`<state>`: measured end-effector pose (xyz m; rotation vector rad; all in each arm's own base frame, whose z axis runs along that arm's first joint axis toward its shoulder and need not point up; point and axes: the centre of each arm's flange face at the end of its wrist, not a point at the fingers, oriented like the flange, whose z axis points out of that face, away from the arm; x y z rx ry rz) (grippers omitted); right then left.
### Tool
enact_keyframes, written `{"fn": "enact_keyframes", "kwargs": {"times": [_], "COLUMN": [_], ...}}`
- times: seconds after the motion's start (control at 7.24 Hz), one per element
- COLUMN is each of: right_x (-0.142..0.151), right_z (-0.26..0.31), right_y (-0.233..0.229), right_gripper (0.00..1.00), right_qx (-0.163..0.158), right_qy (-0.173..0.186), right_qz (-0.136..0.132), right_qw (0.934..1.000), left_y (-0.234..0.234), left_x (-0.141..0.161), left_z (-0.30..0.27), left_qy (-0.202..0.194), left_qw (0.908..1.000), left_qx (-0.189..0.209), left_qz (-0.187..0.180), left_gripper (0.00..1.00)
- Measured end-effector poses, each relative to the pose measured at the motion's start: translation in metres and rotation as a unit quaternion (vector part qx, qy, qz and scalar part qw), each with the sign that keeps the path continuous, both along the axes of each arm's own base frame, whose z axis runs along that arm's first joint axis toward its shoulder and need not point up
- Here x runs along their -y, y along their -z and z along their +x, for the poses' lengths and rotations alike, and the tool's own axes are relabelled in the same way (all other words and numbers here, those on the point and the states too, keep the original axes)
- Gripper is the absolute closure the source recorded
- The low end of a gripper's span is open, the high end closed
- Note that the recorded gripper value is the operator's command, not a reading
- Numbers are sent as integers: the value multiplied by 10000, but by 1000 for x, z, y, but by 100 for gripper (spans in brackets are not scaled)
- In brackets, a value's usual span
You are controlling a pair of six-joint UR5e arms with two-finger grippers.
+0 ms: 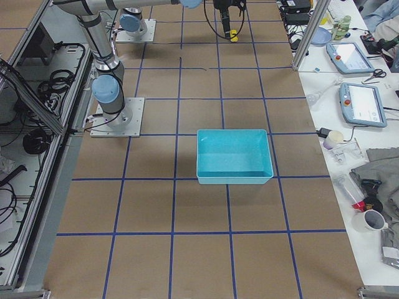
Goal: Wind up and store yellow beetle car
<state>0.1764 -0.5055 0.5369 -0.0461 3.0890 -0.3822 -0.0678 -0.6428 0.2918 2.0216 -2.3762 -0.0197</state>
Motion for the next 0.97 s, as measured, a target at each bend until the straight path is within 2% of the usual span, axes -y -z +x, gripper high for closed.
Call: {"fn": "enact_keyframes", "kwargs": {"times": [0.28, 0.69, 0.83, 0.97], "right_x": [1, 2, 3, 4], "right_z": [1, 0, 0, 1], "right_y": [1, 3, 4, 5], "right_gripper": [0, 0, 0, 0], "right_qx": [36, 10, 21, 41], "right_qy": [28, 56, 56, 51], "right_qz": [12, 27, 8, -24], "right_qw": [10000, 10000, 10000, 10000], "left_y": [37, 86, 97, 103], "left_x": [8, 19, 20, 21], "left_z": [0, 1, 1, 1], "left_qy": [-288, -473, -517, -542], "left_qw": [9993, 9981, 9976, 9973], "left_qx": [-50, -58, -64, -63], "left_qz": [242, 391, 457, 497], "left_gripper": [0, 0, 11, 41]}}
